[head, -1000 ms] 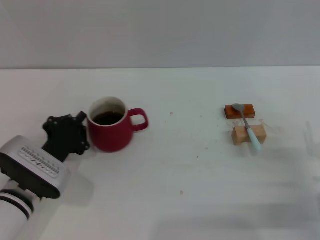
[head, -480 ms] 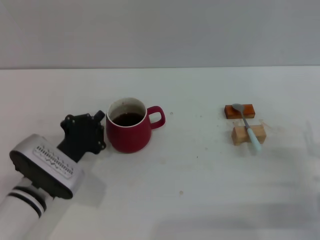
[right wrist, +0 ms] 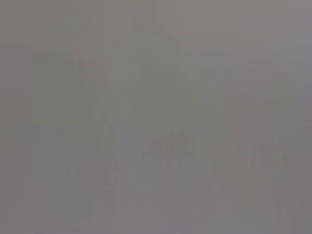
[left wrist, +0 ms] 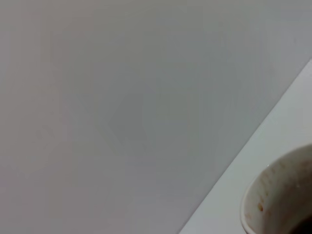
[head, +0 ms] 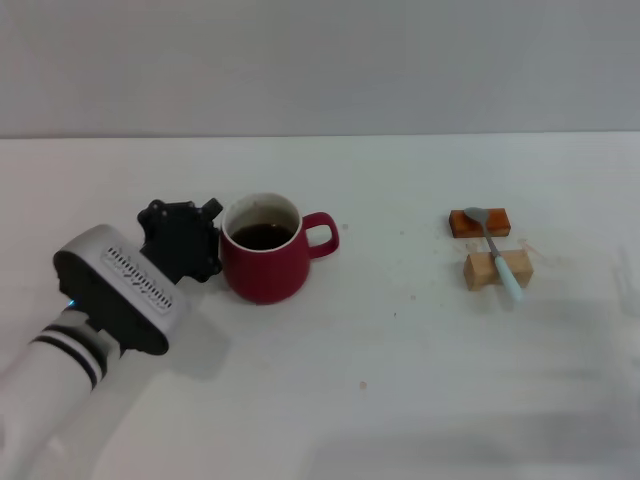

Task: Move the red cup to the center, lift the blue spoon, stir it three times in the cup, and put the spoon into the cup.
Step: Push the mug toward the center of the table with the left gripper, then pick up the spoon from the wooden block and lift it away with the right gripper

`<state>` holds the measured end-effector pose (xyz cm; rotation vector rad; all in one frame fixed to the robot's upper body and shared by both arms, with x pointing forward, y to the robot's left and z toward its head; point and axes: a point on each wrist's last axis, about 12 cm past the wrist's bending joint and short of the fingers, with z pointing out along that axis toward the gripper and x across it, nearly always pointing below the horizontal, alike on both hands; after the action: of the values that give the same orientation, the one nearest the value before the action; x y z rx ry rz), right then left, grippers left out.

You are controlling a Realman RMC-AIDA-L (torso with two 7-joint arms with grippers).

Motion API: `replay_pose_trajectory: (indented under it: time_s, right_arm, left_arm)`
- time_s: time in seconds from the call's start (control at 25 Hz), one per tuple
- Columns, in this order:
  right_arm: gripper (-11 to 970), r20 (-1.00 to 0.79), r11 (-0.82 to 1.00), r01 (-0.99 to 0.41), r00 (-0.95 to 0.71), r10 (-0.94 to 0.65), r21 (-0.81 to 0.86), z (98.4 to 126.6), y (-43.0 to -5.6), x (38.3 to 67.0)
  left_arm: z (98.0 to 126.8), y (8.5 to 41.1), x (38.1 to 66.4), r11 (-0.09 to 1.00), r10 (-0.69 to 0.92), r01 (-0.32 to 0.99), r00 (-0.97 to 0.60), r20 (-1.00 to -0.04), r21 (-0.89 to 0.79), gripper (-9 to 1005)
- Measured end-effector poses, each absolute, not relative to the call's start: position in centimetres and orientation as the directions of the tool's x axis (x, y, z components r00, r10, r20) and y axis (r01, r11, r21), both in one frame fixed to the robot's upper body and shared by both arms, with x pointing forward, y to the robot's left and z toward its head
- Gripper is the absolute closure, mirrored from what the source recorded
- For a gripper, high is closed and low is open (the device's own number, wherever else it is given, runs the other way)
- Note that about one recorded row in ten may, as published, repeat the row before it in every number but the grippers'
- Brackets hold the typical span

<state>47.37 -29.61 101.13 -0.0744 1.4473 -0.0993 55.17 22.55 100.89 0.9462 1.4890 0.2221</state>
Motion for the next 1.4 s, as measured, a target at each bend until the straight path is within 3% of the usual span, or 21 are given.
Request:
replay_pose_trajectory:
  time_s: [0.4, 1.0, 1.16, 1.4]
  right_arm:
    - [396, -0.987, 0.993, 0.028, 0.117, -0.114, -0.111, 101.0, -29.7, 47.1]
    - [396, -0.987, 0.994, 0.021, 0.118, -0.113, -0.111, 101.1, -29.6, 47.5]
    - [396, -0.987, 0.994, 0.019, 0.117, -0.112, -0.110, 101.1, -29.5, 47.5]
    - [396, -0.987, 0.994, 0.019, 0.115, -0.110, -0.109, 101.1, -29.4, 47.4]
  left_arm:
    - [100.9, 20.5, 54.8, 0.595, 0.648, 0.472, 0.197, -0.736, 0.650, 988]
    - [100.7, 19.2, 53.7, 0.616, 0.604, 0.500, 0.196, -0.773, 0.608, 987]
    - [101.2, 20.5, 54.3, 0.701, 0.569, 0.427, 0.148, -0.809, 0.571, 987]
    - [103.2, 25.6, 55.4, 0.908, 0.393, 0.127, 0.076, -0.917, 0.400, 983]
